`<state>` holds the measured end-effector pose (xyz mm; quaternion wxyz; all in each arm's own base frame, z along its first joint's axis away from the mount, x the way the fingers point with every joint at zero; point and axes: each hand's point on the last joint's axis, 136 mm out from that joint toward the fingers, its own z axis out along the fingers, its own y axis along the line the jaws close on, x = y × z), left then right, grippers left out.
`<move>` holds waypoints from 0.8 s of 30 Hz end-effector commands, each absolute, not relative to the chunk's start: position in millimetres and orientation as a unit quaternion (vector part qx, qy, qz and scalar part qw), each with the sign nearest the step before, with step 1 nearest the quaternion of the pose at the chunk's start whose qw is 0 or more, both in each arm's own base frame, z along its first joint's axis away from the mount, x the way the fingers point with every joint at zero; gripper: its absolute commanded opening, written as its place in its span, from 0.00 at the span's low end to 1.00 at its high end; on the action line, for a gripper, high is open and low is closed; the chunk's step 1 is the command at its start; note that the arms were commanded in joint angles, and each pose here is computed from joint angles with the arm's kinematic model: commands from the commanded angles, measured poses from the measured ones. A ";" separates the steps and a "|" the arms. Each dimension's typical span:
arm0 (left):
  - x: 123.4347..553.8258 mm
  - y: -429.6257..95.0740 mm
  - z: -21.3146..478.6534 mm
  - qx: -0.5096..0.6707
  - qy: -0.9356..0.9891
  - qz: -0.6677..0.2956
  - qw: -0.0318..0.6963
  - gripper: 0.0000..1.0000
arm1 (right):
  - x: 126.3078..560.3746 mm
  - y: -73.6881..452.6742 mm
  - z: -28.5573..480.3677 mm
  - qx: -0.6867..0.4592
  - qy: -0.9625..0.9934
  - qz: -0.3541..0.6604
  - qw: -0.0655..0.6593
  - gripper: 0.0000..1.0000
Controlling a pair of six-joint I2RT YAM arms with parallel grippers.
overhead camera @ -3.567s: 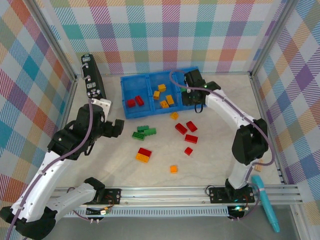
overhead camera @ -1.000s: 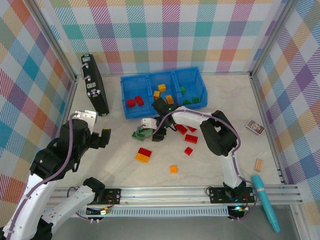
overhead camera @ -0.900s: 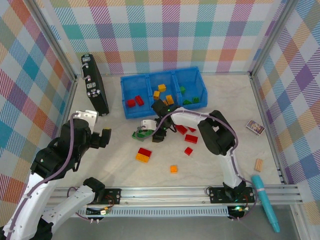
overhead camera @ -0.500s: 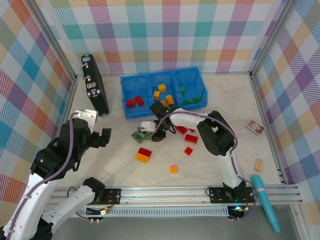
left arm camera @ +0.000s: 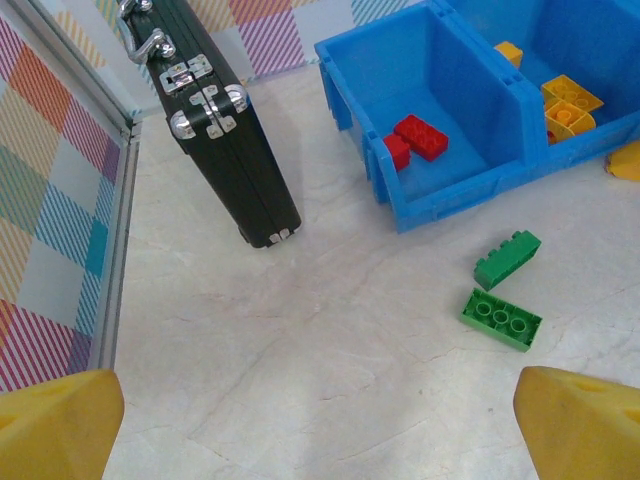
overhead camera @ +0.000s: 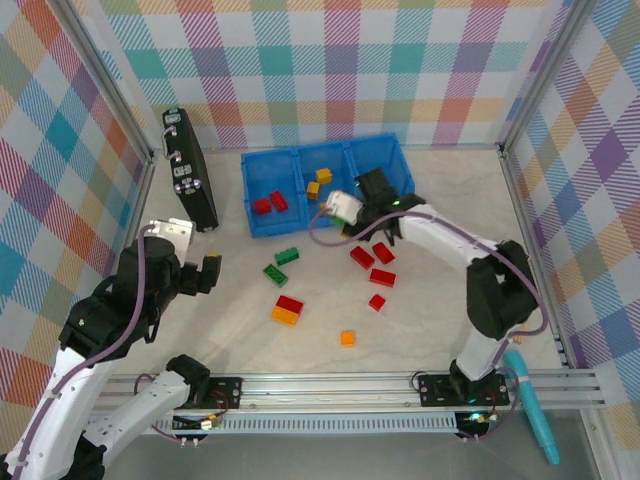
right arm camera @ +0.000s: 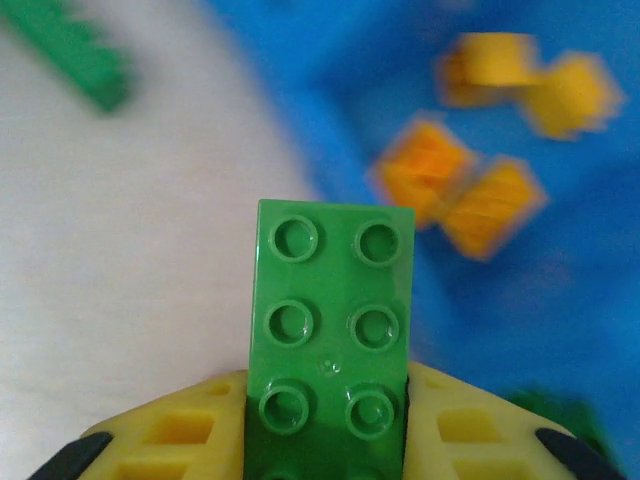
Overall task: Sort the legos into containers by color
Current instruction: Pick up the lego from the center of the table, then place the lego in the container.
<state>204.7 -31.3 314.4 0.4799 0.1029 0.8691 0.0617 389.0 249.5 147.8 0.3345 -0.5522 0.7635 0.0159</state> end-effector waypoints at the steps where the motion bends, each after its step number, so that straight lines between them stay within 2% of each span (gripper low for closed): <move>1: 210.2 -30.7 320.4 0.104 0.863 0.070 0.489 1.00 | 431.8 209.4 171.5 -0.463 0.800 -0.051 0.377 0.22; 8: 214.3 -32.6 312.7 0.107 0.866 0.074 0.483 1.00 | 496.6 165.7 188.0 -0.359 0.836 -0.107 0.400 0.24; 19: 214.9 -31.2 309.9 0.110 0.867 0.082 0.478 1.00 | 560.0 153.8 153.1 -0.327 0.850 -0.143 0.388 0.25; 24: 213.6 -29.8 307.9 0.109 0.867 0.083 0.479 1.00 | 573.4 149.9 140.2 -0.324 0.854 -0.147 0.379 0.32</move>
